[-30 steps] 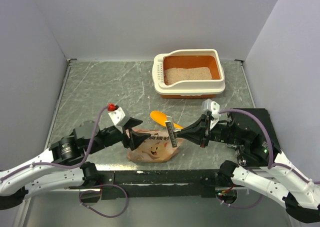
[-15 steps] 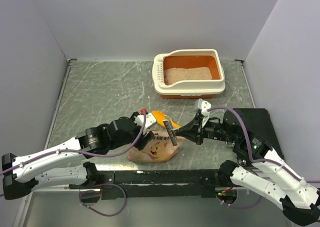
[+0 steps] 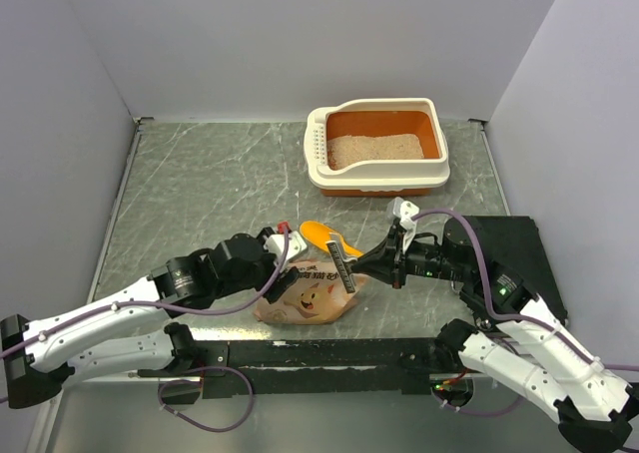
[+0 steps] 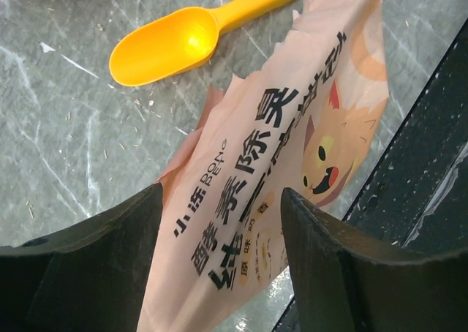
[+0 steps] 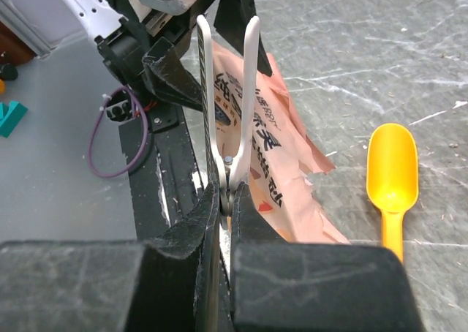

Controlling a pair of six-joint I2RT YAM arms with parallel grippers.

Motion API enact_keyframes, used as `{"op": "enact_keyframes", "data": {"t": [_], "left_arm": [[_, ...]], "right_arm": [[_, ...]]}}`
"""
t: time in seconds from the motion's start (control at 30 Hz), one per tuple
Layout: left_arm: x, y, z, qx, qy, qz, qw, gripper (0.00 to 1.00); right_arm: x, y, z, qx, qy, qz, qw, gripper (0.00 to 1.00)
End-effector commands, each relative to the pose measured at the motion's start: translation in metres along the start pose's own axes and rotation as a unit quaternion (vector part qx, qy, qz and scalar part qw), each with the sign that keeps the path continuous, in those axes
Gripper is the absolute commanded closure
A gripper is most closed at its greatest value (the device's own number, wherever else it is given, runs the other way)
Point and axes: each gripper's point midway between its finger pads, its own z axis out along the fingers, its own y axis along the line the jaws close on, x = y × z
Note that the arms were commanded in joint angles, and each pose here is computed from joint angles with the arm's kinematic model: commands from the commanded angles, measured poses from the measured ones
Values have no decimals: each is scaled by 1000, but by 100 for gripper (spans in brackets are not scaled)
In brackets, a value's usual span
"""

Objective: Fill the litter box with clean litter

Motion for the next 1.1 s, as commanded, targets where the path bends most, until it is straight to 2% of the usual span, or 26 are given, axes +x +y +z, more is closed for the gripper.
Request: {"op": "enact_keyframes", "data": {"t": [0.0, 0.13, 0.17, 0.23, 0.27, 0.33, 0.53, 0.7, 0.87, 1.07], "left_arm": [[3, -4, 10, 18, 8, 15, 1000, 32], [8, -4, 16, 28, 15, 3, 999, 42], [10, -4, 17, 31, 17, 1, 999, 56], [11, -6, 18, 39, 20, -4, 999, 74], [12, -6, 18, 39, 23, -6, 999, 89], [15, -4, 19, 33, 31, -11, 999, 99], [19, -4, 21, 26, 42, -34, 998, 99], [13, -4, 14, 24, 24, -41, 999, 99], [2, -3, 2, 27, -19, -39, 999, 99], [-2, -4, -2, 33, -34, -39, 998, 99]], "right_arm": [[-9, 3, 2, -18, -27, -12, 999, 100], [-9, -2, 6, -15, -31, -7, 999, 100], [-10, -3, 7, -15, -33, -7, 999, 100], [-10, -6, 9, -17, -35, -5, 999, 100], [-14, -8, 10, -16, -42, -8, 999, 100], [-17, -10, 12, -21, -43, -12, 999, 100], [-23, -20, 20, -32, -54, -75, 995, 100], [-22, -32, 25, -42, -60, -117, 990, 100], [-17, -36, 33, -70, -67, -133, 986, 100], [-16, -32, 41, -116, -59, -125, 984, 100]]}}
